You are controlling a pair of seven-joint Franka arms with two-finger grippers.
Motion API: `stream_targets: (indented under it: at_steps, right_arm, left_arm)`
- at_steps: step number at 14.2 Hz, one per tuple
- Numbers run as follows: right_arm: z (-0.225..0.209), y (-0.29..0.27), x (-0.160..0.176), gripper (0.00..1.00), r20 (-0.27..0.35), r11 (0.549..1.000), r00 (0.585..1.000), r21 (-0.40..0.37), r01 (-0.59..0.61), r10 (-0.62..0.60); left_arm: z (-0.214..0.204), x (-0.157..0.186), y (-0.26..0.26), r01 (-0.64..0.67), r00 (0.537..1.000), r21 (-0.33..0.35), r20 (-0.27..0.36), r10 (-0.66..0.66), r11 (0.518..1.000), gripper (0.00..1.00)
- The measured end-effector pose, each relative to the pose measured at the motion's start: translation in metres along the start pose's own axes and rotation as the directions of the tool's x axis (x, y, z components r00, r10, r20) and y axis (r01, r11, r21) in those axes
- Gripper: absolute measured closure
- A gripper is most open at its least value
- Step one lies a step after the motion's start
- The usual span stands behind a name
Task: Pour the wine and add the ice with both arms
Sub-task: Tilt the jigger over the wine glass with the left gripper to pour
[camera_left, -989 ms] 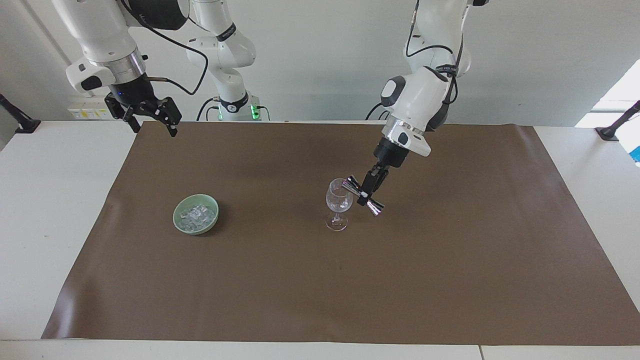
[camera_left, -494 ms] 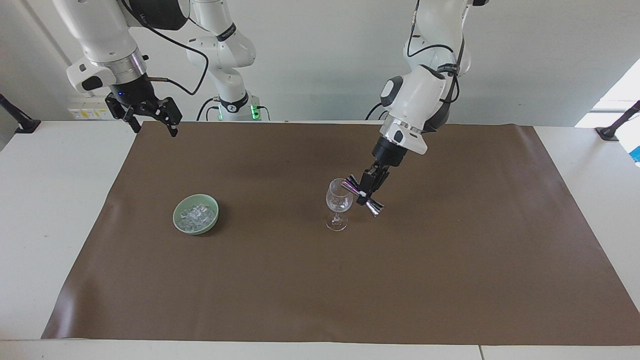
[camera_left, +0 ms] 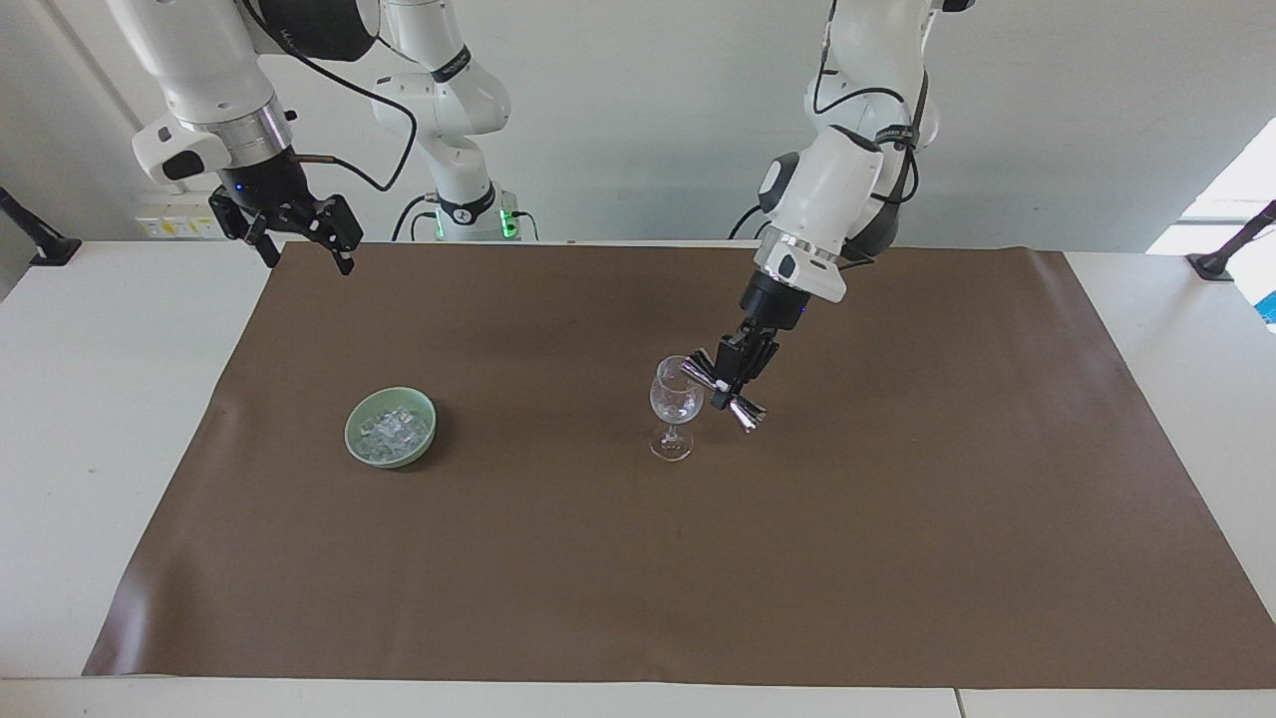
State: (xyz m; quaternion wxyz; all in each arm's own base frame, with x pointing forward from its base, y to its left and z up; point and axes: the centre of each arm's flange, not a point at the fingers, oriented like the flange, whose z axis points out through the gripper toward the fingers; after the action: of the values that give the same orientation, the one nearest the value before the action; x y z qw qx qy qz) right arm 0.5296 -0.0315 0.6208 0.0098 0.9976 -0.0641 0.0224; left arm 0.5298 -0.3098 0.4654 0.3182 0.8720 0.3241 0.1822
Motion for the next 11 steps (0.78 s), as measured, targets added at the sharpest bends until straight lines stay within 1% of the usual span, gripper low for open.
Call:
stream_targets:
  at_steps: [6,11]
  right_arm:
    - [0.0076,0.0005,-0.0068,0.0,0.018,1.0,1.0,0.0,0.001,-0.001]
    - [0.0077,0.0008,-0.0091,0.0,0.019,1.0,1.0,0.0,0.001,-0.001]
  left_arm:
    - [0.0,-0.0049,0.0034,-0.091,0.996,0.013,-0.018,0.091,0.996,0.79]
    - [0.0,-0.0064,0.0043,-0.118,0.993,0.017,-0.023,0.118,0.993,0.79]
